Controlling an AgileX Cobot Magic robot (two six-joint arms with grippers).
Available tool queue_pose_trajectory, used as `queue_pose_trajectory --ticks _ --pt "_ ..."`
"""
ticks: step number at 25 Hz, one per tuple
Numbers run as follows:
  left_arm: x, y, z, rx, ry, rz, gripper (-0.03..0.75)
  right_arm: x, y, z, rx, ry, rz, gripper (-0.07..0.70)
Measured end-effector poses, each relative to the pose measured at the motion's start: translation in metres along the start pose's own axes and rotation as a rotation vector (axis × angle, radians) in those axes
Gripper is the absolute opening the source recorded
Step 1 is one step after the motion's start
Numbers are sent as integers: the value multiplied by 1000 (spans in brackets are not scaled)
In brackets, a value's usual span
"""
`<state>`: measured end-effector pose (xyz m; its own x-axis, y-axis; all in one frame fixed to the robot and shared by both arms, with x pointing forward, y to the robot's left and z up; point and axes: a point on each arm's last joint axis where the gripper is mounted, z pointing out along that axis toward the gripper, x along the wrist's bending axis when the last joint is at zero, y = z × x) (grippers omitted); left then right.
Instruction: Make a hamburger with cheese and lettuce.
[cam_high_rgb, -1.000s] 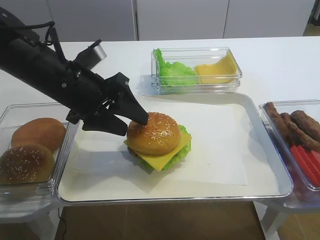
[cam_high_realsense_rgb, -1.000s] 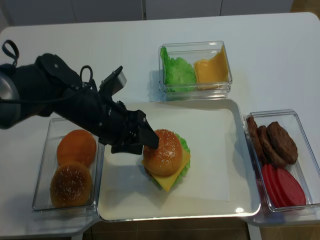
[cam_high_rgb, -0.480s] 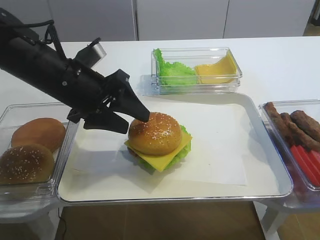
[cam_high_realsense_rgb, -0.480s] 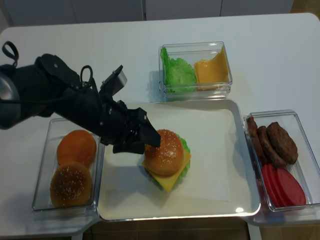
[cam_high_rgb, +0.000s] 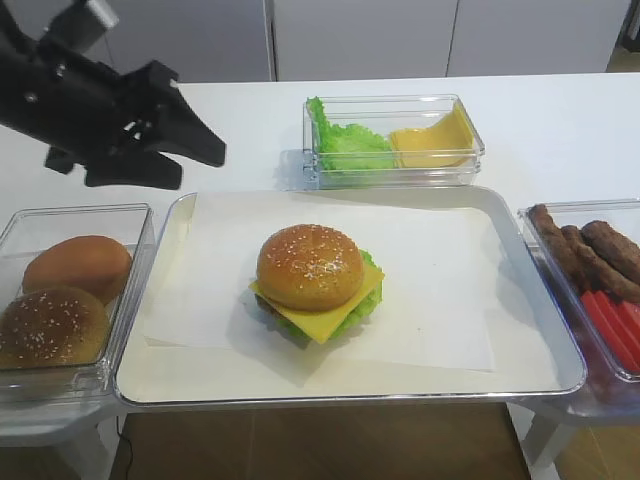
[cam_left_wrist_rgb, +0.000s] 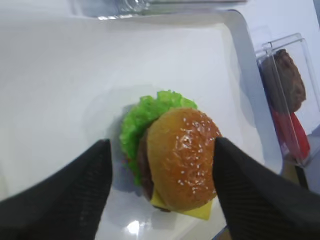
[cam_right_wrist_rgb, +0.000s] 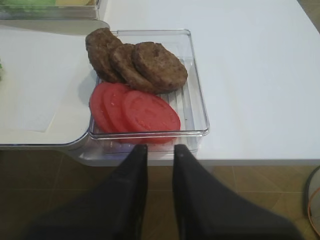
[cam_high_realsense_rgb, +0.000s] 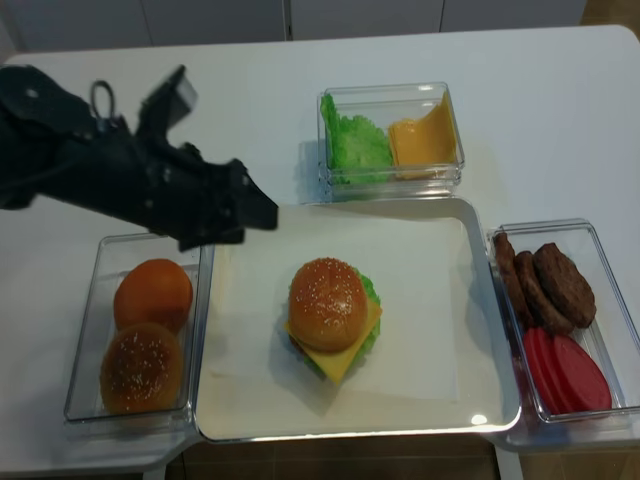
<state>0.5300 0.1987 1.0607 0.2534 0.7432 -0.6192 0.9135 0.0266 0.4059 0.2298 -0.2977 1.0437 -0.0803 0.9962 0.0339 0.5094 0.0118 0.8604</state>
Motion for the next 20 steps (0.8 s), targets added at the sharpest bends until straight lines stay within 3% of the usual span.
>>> queue_pose_trajectory --ticks 4,11,20 --pt "4 -3 -39 -69 135 28 468 0 0 0 0 0 0 135" --pt "-6 -29 -101 -134 421 76 464 0 0 0 0 0 0 135" --pt "-25 -74 -164 -224 661 109 459 0 0 0 0 0 0 135"
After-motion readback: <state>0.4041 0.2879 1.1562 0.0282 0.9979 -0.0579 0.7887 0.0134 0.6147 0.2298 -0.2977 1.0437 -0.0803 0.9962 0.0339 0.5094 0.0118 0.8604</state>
